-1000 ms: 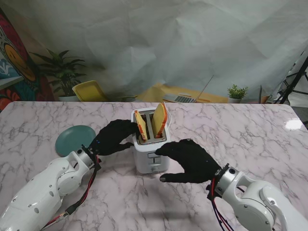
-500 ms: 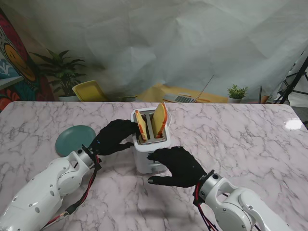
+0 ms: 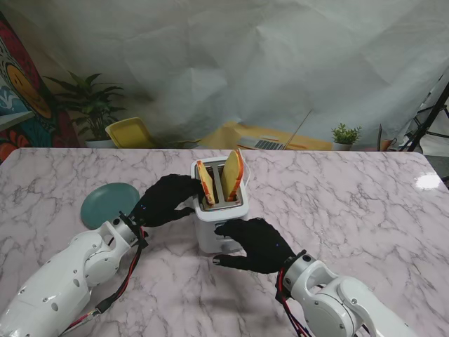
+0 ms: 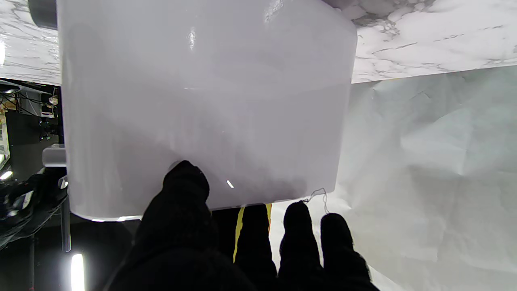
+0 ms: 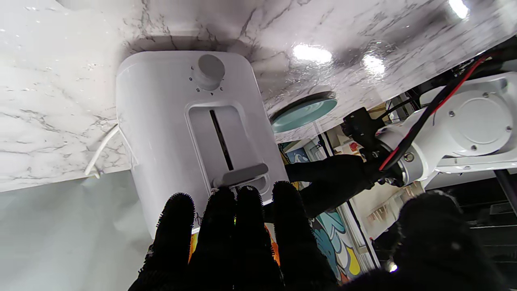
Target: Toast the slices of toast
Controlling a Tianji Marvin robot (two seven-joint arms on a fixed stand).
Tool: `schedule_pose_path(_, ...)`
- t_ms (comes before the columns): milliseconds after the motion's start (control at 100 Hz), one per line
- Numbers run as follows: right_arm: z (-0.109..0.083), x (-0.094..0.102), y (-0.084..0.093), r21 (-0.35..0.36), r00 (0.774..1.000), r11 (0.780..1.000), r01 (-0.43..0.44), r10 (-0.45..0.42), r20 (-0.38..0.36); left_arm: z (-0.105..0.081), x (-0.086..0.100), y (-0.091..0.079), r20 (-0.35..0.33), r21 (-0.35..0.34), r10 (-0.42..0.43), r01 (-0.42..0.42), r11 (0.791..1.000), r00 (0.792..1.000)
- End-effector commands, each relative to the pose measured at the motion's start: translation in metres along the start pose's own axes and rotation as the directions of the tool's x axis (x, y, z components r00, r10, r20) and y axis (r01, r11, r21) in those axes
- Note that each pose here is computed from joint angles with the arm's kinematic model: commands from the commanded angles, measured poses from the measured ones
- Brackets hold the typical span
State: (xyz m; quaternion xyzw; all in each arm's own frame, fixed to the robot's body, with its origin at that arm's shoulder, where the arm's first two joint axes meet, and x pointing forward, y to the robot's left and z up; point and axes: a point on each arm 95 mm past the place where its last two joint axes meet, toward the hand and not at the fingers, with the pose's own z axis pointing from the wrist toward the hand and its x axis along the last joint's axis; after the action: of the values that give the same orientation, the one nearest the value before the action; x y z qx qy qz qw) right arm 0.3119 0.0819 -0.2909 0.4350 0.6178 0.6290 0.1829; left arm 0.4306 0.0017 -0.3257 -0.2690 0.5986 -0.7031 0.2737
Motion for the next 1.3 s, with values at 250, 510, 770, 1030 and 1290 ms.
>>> schedule_pose_path(250, 0.009, -0.007, -0.012, 0.06, 0.998, 0.998, -0.021, 0.018, 0.055, -0.001, 0.003, 0.005, 0.001, -0.014, -0.008, 0.008, 1.0, 1.0)
schedule_pose_path(510, 0.018, -0.015, -0.04, 0.154, 0.994, 0.984, -0.086, 0.073, 0.083, -0.002, 0.003, 0.005, 0.006, -0.004, -0.009, 0.009, 1.0, 1.0)
schedule_pose_path(770, 0.025, -0.021, -0.062, 0.225, 0.989, 0.967, -0.122, 0.099, 0.108, -0.002, 0.002, 0.003, 0.004, 0.003, -0.002, 0.002, 1.0, 1.0)
schedule_pose_path(1030, 0.024, -0.027, -0.074, 0.24, 0.983, 0.958, -0.154, 0.123, 0.14, -0.005, 0.002, 0.003, 0.007, 0.0, 0.002, -0.002, 1.0, 1.0)
schedule_pose_path(1290, 0.021, -0.023, -0.062, 0.208, 0.985, 0.967, -0.144, 0.12, 0.123, -0.006, 0.0, 0.003, 0.011, 0.006, 0.006, -0.006, 1.0, 1.0)
